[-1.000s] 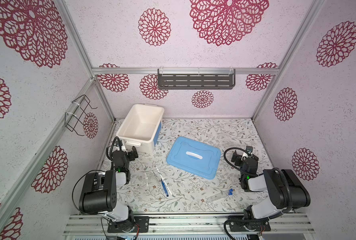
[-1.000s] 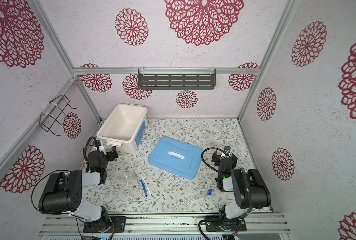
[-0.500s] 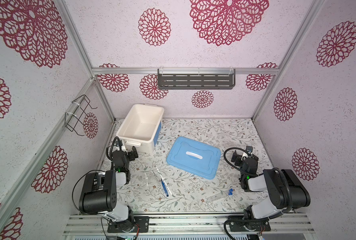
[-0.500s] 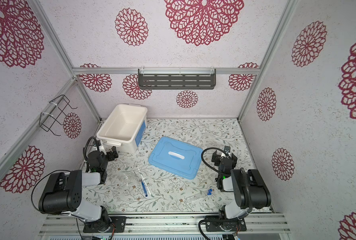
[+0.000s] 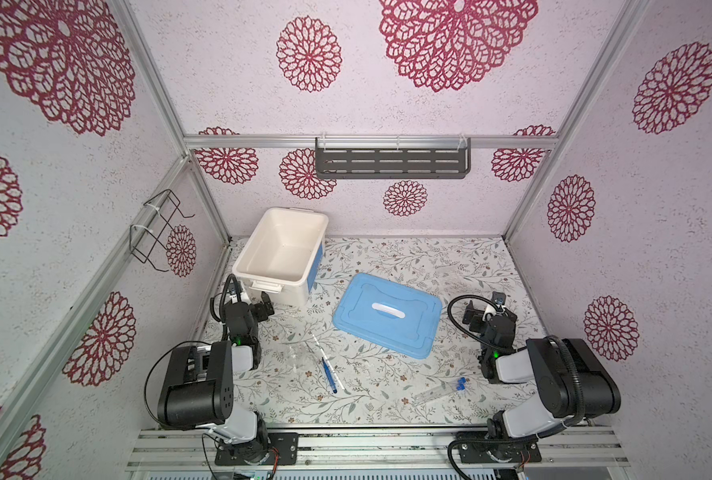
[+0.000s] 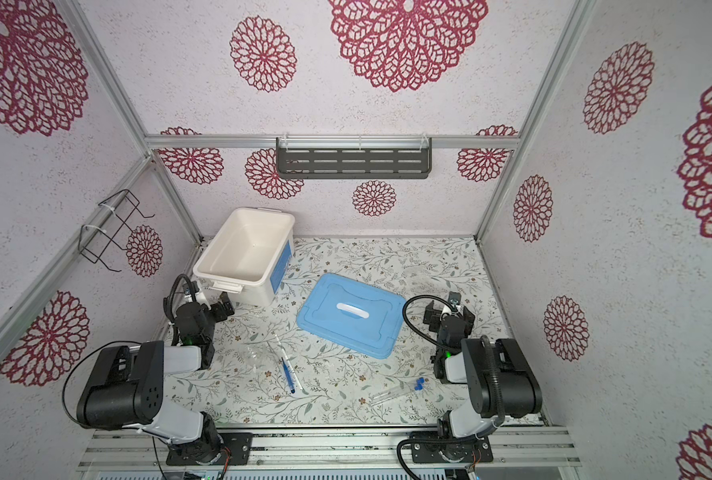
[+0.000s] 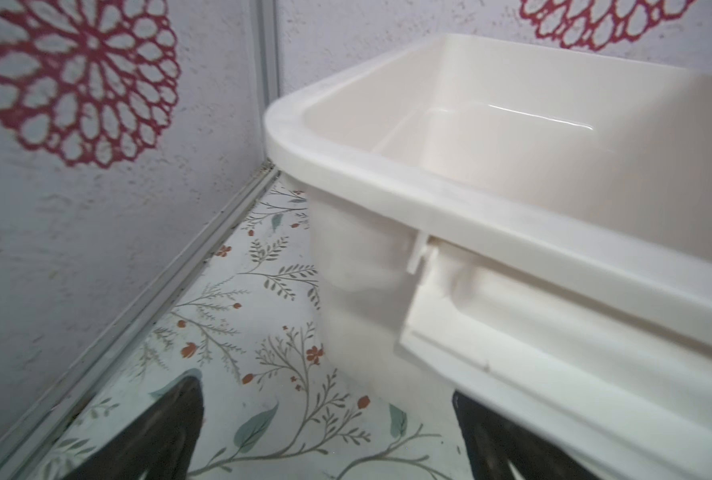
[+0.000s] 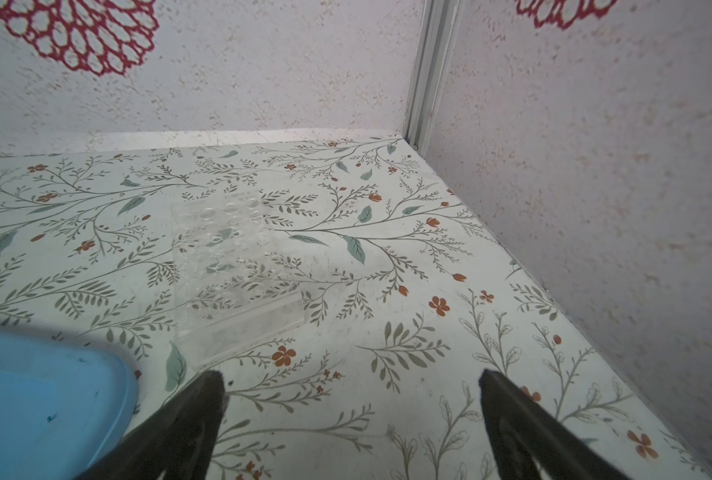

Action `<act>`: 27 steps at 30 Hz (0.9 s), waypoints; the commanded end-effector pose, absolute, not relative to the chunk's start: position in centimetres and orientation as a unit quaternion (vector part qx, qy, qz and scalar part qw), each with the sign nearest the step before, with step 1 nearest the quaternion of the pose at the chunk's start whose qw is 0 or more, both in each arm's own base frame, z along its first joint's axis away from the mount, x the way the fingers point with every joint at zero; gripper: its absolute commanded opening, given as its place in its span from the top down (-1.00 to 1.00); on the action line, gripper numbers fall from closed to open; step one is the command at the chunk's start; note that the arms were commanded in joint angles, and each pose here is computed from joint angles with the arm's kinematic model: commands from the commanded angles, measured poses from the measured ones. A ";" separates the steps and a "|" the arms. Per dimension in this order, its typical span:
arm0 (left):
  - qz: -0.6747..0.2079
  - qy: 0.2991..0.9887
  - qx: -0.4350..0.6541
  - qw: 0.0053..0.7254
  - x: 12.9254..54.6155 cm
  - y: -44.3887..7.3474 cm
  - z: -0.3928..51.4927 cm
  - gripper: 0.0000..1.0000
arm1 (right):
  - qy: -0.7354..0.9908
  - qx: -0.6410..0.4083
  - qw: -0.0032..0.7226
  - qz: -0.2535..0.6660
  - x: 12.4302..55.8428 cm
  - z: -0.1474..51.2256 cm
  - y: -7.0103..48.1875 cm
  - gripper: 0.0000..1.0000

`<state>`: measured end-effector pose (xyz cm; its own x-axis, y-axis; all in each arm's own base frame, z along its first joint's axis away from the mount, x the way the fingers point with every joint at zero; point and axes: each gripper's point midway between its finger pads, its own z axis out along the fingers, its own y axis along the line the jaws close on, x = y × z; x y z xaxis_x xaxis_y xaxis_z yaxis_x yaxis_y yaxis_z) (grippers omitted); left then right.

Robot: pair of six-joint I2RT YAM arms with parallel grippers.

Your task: Organize the chemistry lab equipment

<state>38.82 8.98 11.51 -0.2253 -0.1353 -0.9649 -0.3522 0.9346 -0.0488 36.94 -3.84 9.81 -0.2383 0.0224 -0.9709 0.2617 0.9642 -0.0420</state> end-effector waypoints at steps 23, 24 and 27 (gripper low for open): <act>-0.033 0.764 -0.378 0.522 30.4 8.0 20.2 -0.95 | 0.861 -0.146 0.459 0.164 31.6 17.8 15.4 -0.83; -0.046 0.774 -0.374 0.509 30.4 7.4 19.8 -0.95 | 0.859 -0.168 0.453 0.172 31.1 17.7 16.9 -0.80; -0.113 0.828 -0.297 0.463 31.1 3.2 18.6 -0.95 | 0.848 -0.223 0.444 0.184 29.8 17.8 21.1 -0.78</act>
